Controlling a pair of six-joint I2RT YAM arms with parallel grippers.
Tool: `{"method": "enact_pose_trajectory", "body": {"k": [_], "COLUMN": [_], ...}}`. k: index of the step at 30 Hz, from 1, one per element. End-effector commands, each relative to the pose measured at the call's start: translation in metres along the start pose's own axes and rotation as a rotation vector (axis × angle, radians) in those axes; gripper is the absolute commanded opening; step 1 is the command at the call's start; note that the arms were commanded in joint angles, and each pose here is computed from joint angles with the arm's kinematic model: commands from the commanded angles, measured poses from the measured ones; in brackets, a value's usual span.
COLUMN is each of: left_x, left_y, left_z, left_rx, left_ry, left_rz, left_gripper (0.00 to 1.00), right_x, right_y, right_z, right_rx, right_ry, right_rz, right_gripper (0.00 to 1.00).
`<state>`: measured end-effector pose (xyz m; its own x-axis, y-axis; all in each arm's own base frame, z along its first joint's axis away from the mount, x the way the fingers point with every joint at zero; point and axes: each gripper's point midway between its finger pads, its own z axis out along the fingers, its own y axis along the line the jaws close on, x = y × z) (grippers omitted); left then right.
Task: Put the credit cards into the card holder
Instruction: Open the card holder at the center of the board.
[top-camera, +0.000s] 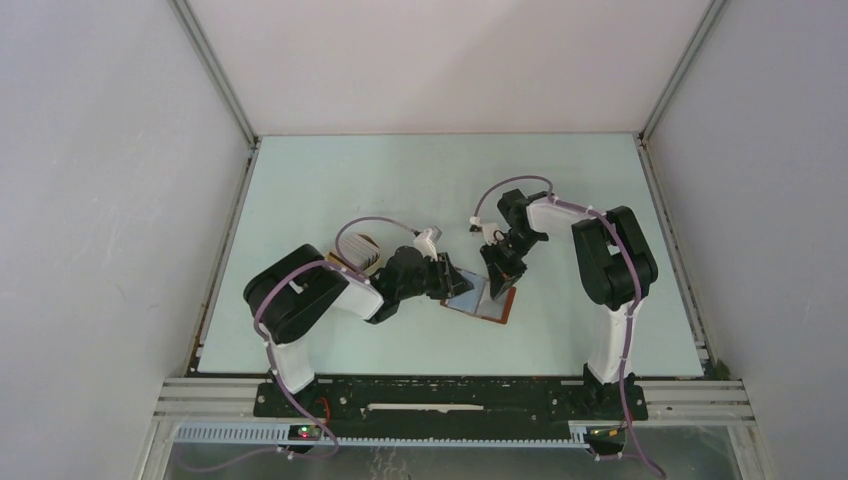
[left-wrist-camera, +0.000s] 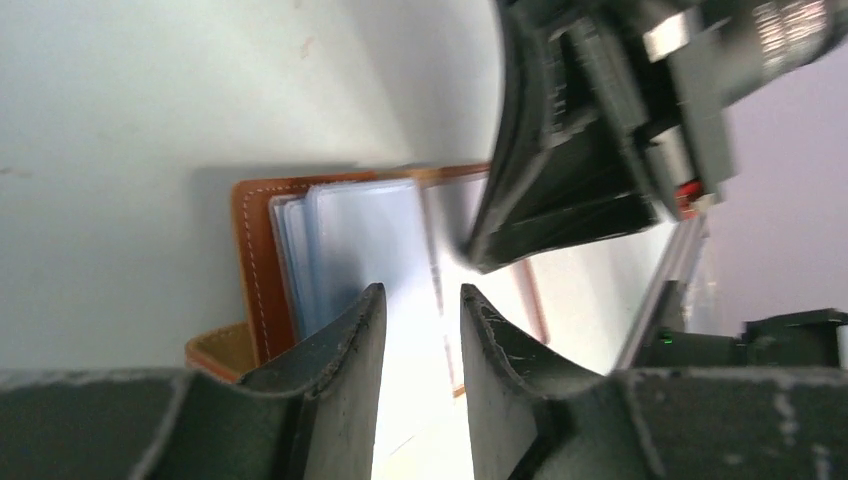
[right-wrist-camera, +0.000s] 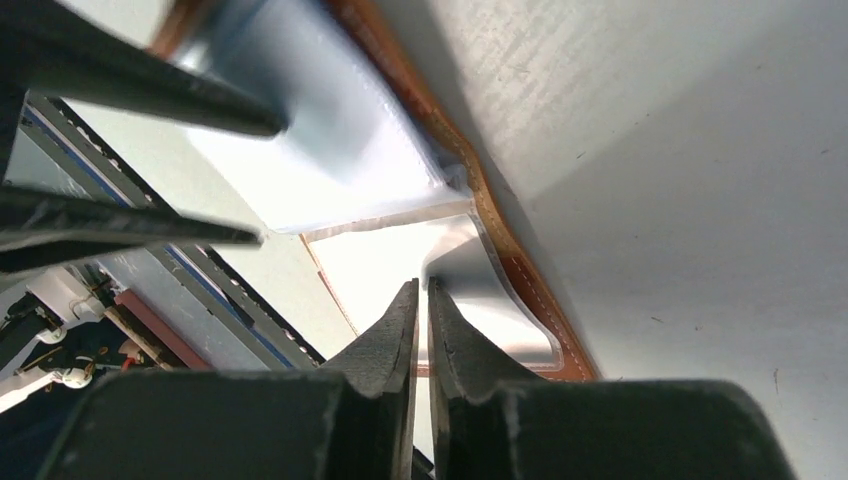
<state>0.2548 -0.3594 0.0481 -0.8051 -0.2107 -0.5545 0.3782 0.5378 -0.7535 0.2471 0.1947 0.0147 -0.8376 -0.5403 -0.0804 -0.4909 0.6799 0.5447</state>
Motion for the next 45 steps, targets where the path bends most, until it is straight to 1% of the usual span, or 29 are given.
{"method": "enact_pose_trajectory", "body": {"k": [1, 4, 8, 10, 14, 18, 20, 22, 26, 31, 37, 45], "left_x": [0.01, 0.018, 0.026, 0.029, 0.03, 0.023, 0.017, 0.011, 0.0, -0.005, -0.007, -0.008], "left_y": [0.036, 0.052, 0.061, 0.059, 0.047, 0.027, 0.017, 0.008, -0.007, -0.02, -0.028, -0.041], "left_z": [-0.006, -0.011, -0.019, -0.02, -0.022, -0.025, -0.027, -0.029, -0.034, -0.039, -0.041, -0.041], "left_rx": [-0.156, -0.223, -0.259, -0.252, -0.228, -0.195, -0.182, -0.169, -0.147, -0.125, -0.094, -0.025], "left_ry": [0.036, 0.059, 0.077, 0.086, 0.08, 0.051, 0.038, 0.025, 0.0, -0.012, -0.011, -0.016], "left_rz": [0.077, 0.084, 0.085, 0.081, 0.083, 0.091, 0.101, 0.11, 0.132, 0.153, 0.166, 0.177], "left_gripper": [0.38, 0.37, 0.34, 0.33, 0.33, 0.33, 0.33, 0.34, 0.35, 0.36, 0.37, 0.37], "right_x": [-0.004, -0.005, -0.007, -0.008, -0.011, -0.012, -0.012, -0.01, -0.009, -0.006, -0.009, -0.009], "right_y": [-0.016, -0.015, -0.009, -0.002, 0.022, 0.055, 0.062, 0.059, 0.044, 0.03, 0.059, 0.06], "right_z": [0.002, 0.0, -0.005, -0.008, -0.02, -0.034, -0.035, -0.031, -0.024, -0.026, -0.039, -0.042], "right_rx": [0.072, 0.071, 0.046, 0.019, -0.083, -0.238, -0.268, -0.256, -0.177, -0.087, -0.236, -0.242], "right_ry": [0.01, 0.008, -0.007, -0.019, -0.057, -0.112, -0.114, -0.096, -0.062, -0.044, -0.102, -0.112], "right_rz": [-0.042, -0.051, -0.08, -0.109, -0.187, -0.252, -0.261, -0.257, -0.239, -0.265, -0.3, -0.298], "right_gripper": [0.16, 0.19, 0.27, 0.29, 0.3, 0.31, 0.32, 0.31, 0.31, 0.31, 0.31, 0.31]}}
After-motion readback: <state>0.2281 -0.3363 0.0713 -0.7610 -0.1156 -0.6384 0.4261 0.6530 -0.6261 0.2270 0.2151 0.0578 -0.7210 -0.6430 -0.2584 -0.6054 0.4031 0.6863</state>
